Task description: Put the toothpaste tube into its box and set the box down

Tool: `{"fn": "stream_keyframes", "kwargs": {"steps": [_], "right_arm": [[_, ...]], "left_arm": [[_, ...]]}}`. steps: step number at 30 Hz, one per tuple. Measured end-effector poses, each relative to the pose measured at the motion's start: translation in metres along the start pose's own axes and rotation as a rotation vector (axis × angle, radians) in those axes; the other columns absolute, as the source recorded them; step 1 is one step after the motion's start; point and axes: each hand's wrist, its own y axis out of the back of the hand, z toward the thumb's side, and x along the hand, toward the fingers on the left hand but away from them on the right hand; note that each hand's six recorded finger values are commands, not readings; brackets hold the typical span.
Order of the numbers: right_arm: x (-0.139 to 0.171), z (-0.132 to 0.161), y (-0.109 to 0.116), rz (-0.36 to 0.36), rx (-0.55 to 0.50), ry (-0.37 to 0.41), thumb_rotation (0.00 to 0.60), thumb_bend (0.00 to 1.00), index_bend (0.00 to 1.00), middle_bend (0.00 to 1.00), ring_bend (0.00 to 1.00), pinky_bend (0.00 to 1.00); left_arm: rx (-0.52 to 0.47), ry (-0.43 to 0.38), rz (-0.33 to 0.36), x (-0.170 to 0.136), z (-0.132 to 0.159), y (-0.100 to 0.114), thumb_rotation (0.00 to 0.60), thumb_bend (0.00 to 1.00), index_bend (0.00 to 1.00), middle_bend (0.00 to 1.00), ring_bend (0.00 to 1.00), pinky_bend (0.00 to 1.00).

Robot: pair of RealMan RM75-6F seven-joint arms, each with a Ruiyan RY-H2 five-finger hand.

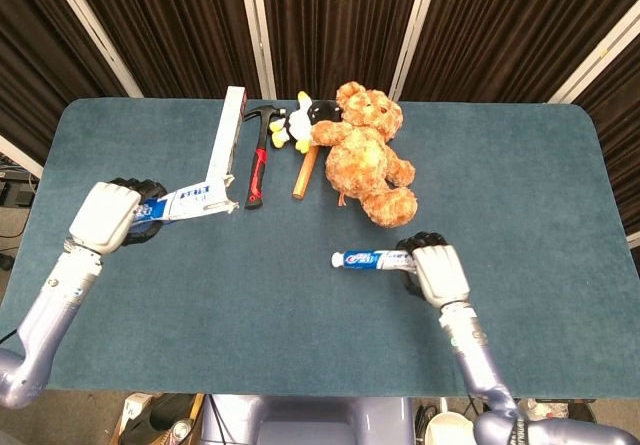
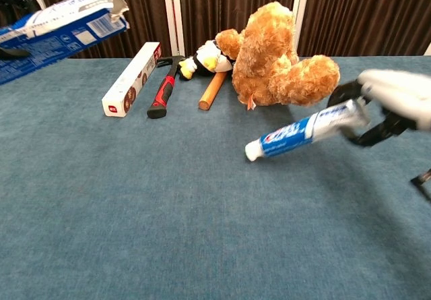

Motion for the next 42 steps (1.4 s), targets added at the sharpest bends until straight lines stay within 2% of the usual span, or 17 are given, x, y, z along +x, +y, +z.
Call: {"fn": "stream_keyframes", "kwargs": {"steps": [9,17,30,38,42], "right_arm": [[0.007,-0.038,0.073,-0.131,-0.042,-0.02,0.6,0.51,0.84,0.45,0.3,0.32],[0.01,-0.061,0.123,-0.211,-0.068,-0.036,0.6,0.51,0.84,0.45,0.3,0.32],[0.004,-0.077,0.204,-0.342,-0.08,-0.024,0.6,0.51,0.85,0.45,0.3,0.32],[0.002,-0.075,0.241,-0.371,-0.094,0.012,0.6,0.51,0.85,0.45,0.3,0.32],[0.004,-0.066,0.255,-0.359,-0.107,0.051,0.6,0.51,0.85,0.45,0.3,0.32]], "left_arm": [[-0.09,-0.076,-0.01,0.003,0.042,-0.023,0.6,0.42,0.48,0.55,0.49,0.52],[-0.188,-0.127,0.006,0.013,0.082,-0.042,0.6,0.42,0.48,0.55,0.49,0.52],[-0.357,-0.229,0.183,0.039,0.132,-0.061,0.6,0.42,0.48,0.54,0.49,0.52],[-0.394,-0.255,0.252,0.058,0.138,-0.063,0.6,0.42,0.48,0.54,0.49,0.52],[-0.418,-0.243,0.269,0.067,0.138,-0.06,0.6,0.42,0.48,0.54,0.49,0.52]]}}
